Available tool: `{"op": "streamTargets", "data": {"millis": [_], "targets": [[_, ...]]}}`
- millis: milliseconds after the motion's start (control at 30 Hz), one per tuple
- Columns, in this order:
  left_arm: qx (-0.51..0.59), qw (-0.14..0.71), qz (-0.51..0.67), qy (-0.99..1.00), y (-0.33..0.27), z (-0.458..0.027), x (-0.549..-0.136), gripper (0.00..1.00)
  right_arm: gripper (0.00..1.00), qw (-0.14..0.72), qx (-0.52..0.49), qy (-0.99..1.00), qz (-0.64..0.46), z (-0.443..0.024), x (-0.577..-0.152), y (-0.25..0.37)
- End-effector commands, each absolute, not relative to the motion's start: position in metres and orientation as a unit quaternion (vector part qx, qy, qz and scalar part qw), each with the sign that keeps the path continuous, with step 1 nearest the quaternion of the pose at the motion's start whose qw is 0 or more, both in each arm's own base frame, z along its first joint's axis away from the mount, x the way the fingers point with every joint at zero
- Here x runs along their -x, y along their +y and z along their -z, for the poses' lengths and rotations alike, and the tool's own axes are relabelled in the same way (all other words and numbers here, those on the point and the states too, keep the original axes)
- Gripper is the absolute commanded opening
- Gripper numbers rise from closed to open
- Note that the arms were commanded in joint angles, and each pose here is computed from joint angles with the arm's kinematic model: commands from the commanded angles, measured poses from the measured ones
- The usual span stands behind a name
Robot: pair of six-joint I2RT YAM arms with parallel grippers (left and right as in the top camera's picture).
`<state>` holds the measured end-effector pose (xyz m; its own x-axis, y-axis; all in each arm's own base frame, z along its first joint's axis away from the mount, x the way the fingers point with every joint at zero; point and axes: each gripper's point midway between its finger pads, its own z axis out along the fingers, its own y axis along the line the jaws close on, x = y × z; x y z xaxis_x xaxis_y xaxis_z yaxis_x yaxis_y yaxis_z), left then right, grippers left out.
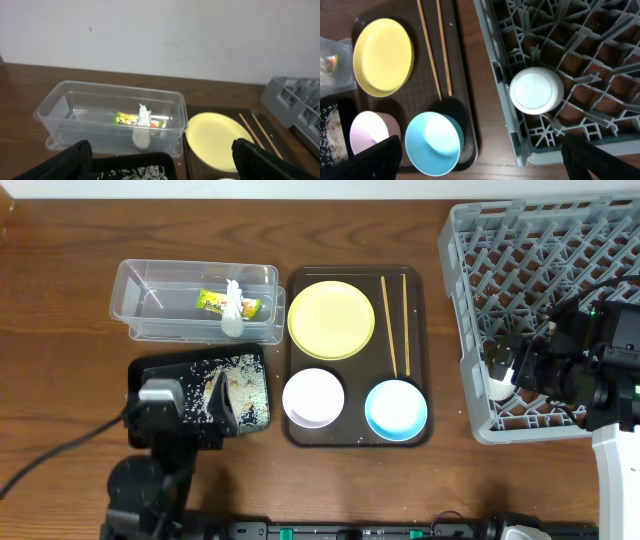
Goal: Sort waste into correct bins and load items into the dishwasher rack
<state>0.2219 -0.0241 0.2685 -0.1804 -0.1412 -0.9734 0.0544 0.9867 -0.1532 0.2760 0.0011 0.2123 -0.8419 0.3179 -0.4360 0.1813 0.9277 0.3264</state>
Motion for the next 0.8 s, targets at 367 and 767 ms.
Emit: {"op": "streamTargets", "data": {"millis": [367,767], "targets": [[0.037,0.643,0.070,0.762,-0.021,-0.174,-0.230,0.92,0.99,0.258,-0.132,0.948,-0.133,-0.218,-0.276,-0.003],[0.037,0.649,0.071,0.757,-0.023,-0.138,-0.243,0.92,0.99,0.257,-0.132,0.948,-0.133,-0.218,-0.276,-0.003]]}}
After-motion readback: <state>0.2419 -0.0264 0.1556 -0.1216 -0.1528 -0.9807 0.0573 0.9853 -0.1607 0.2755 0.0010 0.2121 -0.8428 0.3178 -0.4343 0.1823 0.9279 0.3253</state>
